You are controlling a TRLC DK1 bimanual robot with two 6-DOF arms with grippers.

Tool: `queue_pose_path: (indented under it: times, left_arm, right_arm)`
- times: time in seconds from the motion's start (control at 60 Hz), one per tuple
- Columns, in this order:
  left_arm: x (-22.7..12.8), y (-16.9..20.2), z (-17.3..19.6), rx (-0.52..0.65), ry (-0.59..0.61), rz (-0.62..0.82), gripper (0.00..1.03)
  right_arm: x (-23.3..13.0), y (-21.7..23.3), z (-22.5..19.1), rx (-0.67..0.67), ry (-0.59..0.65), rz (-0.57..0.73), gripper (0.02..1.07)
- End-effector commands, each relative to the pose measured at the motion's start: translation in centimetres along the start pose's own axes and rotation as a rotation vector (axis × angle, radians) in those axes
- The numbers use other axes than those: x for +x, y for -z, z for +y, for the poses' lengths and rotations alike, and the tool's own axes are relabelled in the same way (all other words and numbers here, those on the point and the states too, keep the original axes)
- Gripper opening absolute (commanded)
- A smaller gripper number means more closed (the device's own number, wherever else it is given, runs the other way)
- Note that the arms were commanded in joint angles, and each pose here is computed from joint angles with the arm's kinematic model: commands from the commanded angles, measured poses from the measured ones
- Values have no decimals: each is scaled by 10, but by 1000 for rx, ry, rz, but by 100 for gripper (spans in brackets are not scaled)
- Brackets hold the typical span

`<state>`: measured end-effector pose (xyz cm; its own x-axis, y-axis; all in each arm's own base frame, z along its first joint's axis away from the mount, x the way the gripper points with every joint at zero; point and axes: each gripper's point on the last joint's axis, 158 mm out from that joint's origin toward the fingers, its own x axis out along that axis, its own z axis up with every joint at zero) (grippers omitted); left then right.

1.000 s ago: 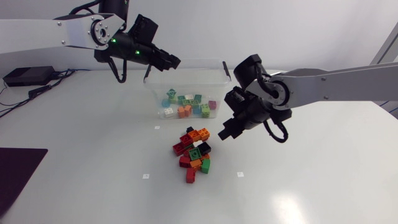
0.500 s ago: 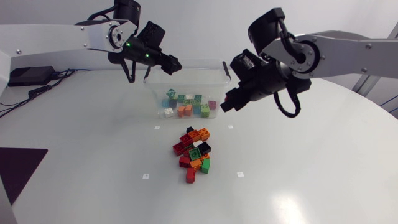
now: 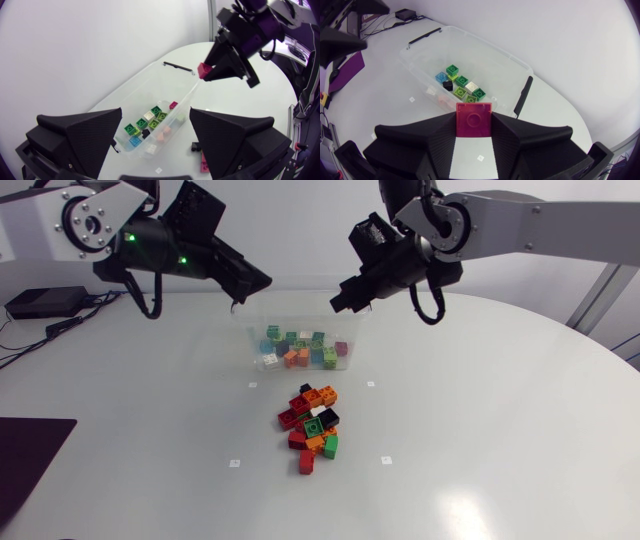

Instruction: Place the duplo bricks in the container

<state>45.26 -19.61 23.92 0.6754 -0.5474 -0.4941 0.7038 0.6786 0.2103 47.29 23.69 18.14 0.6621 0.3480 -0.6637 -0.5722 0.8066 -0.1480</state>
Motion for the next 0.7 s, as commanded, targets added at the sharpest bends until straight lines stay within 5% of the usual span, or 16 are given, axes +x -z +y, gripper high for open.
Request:
queue_pose_path:
  times: [0.0, 0.55, 0.683]
  left_arm:
    - [-6, 20, -26, 53, 52, 40, 95]
    - [10, 120, -107, 179, 265, 215, 95]
    - [20, 132, -115, 183, 295, 244, 95]
  right_arm:
    - [11, -15, 5, -20, -11, -26, 31]
    - [64, -47, 13, -38, -23, -63, 32]
    - [84, -53, 0, -26, -8, -66, 50]
